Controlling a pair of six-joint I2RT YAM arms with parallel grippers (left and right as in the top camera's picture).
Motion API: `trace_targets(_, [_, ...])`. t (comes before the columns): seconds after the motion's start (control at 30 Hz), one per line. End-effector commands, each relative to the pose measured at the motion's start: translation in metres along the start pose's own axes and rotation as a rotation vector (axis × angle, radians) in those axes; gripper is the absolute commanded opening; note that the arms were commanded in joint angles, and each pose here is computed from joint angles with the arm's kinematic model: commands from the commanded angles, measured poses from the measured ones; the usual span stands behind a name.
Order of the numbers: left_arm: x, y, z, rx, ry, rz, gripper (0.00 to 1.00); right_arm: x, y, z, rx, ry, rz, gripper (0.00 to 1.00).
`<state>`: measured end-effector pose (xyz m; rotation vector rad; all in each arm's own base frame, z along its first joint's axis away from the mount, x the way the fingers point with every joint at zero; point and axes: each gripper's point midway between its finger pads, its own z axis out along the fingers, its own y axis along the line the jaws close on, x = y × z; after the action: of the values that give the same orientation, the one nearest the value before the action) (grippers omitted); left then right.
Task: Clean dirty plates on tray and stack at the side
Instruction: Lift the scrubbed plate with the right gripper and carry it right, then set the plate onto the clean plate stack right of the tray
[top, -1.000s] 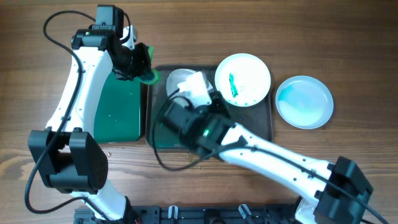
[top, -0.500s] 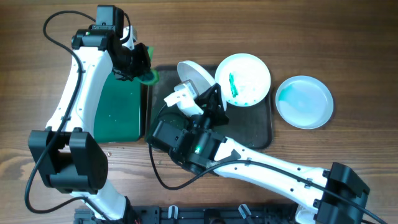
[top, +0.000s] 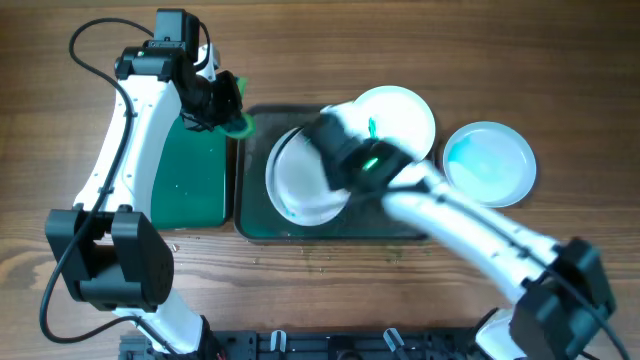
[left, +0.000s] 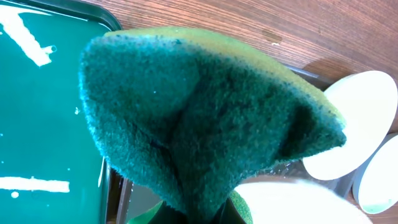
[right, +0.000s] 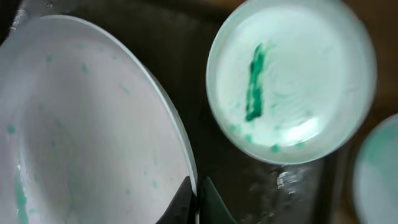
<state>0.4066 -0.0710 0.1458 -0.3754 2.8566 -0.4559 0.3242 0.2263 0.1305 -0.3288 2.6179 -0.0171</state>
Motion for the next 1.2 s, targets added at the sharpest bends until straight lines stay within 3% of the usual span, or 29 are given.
trace_targets(0.0, [-0.002, 0.001, -0.001, -0.002, -0.005, -0.003, 0.04, -0.018, -0.018, -0.031, -0.340, 0.041, 0.171, 0.04])
trace_targets(0.1, [-0.002, 0.002, -0.001, -0.009, -0.007, -0.004, 0.04, -0.030, -0.097, -0.046, -0.321, 0.004, 0.378, 0.04])
trace_targets(0.2, [-0.003, 0.004, -0.001, -0.023, -0.013, -0.003, 0.04, -0.017, -0.168, -0.057, -0.282, 0.003, 0.565, 0.04])
trace_targets(0.33, [-0.003, 0.004, -0.001, -0.023, -0.013, -0.004, 0.04, 0.029, -0.264, -0.057, -0.076, 0.049, 0.788, 0.04])
trace_targets(0.43, [-0.003, 0.004, -0.001, -0.023, -0.013, -0.004, 0.04, 0.089, -0.329, -0.049, 0.205, 0.120, 0.924, 0.04])
trace_targets(0.63, [-0.003, 0.004, -0.001, -0.023, -0.013, -0.004, 0.04, 0.141, -0.336, -0.012, 0.319, 0.188, 0.976, 0.04])
trace_targets(0.77, [-0.003, 0.004, -0.001, -0.023, -0.013, -0.004, 0.04, 0.156, -0.334, 0.012, 0.328, 0.160, 0.989, 0.05])
trace_targets(0.87, [-0.003, 0.004, -0.001, -0.023, -0.013, -0.004, 0.04, 0.148, -0.324, 0.026, 0.240, 0.116, 0.987, 0.11])
trace_targets(0.93, [-0.003, 0.004, -0.001, -0.023, -0.013, -0.004, 0.04, 0.132, -0.314, 0.033, 0.149, 0.081, 0.929, 0.24])
trace_targets(1.07, [-0.003, 0.004, -0.001, -0.023, -0.013, -0.004, 0.04, 0.121, -0.304, 0.032, 0.116, 0.077, 0.899, 0.37])
trace_targets(1.17, [-0.003, 0.004, -0.001, -0.023, -0.013, -0.004, 0.04, 0.091, -0.293, 0.019, 0.012, 0.048, 0.814, 0.39])
